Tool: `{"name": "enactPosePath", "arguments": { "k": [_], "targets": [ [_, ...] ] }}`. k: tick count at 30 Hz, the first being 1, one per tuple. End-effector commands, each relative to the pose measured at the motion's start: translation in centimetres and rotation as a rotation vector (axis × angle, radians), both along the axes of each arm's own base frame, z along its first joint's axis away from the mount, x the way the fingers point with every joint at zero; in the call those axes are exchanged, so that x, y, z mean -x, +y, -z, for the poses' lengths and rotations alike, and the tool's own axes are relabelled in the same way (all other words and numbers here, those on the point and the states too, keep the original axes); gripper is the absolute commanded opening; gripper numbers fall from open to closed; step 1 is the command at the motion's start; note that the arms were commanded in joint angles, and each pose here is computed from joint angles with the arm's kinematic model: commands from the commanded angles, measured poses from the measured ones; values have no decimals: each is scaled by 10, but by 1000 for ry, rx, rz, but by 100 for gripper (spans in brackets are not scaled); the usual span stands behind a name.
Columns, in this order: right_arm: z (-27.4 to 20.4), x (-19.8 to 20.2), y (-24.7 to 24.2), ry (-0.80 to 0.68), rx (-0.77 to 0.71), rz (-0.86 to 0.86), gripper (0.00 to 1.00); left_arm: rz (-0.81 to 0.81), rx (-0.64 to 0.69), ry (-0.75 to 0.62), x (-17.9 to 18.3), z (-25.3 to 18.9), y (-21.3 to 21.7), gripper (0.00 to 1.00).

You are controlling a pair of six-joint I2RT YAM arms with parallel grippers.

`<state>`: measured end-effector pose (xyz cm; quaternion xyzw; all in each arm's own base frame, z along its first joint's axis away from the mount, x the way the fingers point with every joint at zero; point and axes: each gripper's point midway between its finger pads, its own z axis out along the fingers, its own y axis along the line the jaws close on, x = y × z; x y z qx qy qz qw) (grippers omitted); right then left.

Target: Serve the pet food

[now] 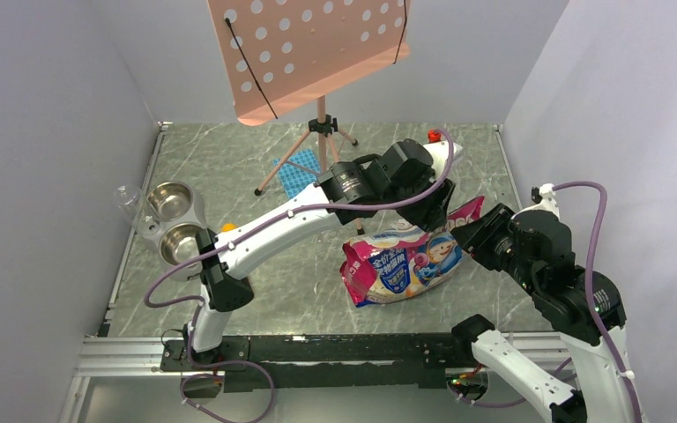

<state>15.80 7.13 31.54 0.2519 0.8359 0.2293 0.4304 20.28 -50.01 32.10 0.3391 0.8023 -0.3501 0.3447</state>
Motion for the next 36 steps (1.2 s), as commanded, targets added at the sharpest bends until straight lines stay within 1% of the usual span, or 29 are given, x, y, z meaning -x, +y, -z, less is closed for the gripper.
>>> {"name": "enactPosePath", "arguments": {
  "k": [1,6,12,15,19,21,27,29,35,36],
  "targets": [
    [-6,1,-5,-30,8,14,40,7,46,3,2,-14,-7,51],
    [-5,2,-6,-29,11,18,40,-5,21,-5,-1,-6,-3,40],
    [-5,-1,-4,-30,8,12,40,-3,-22,-9,-1,6,0,30],
    [-4,-5,-2,-26,8,12,40,2,-39,-11,-1,11,-1,29],
    [-5,-9,-1,-19,-11,41,40,7,-60,-15,1,18,0,32],
    [-5,-12,-1,-15,-18,54,40,9,-78,-16,2,23,1,32],
    [-6,-20,5,-20,-23,43,38,15,-136,-7,7,36,10,21],
    [-6,-21,7,-25,-28,35,38,-15,-152,-32,1,36,16,18],
    [3,-22,16,-21,-37,-10,34,-16,-152,-48,2,31,19,10],
    [4,-22,18,-24,-42,-20,34,-8,-153,-47,3,31,19,8]
  ]
}}
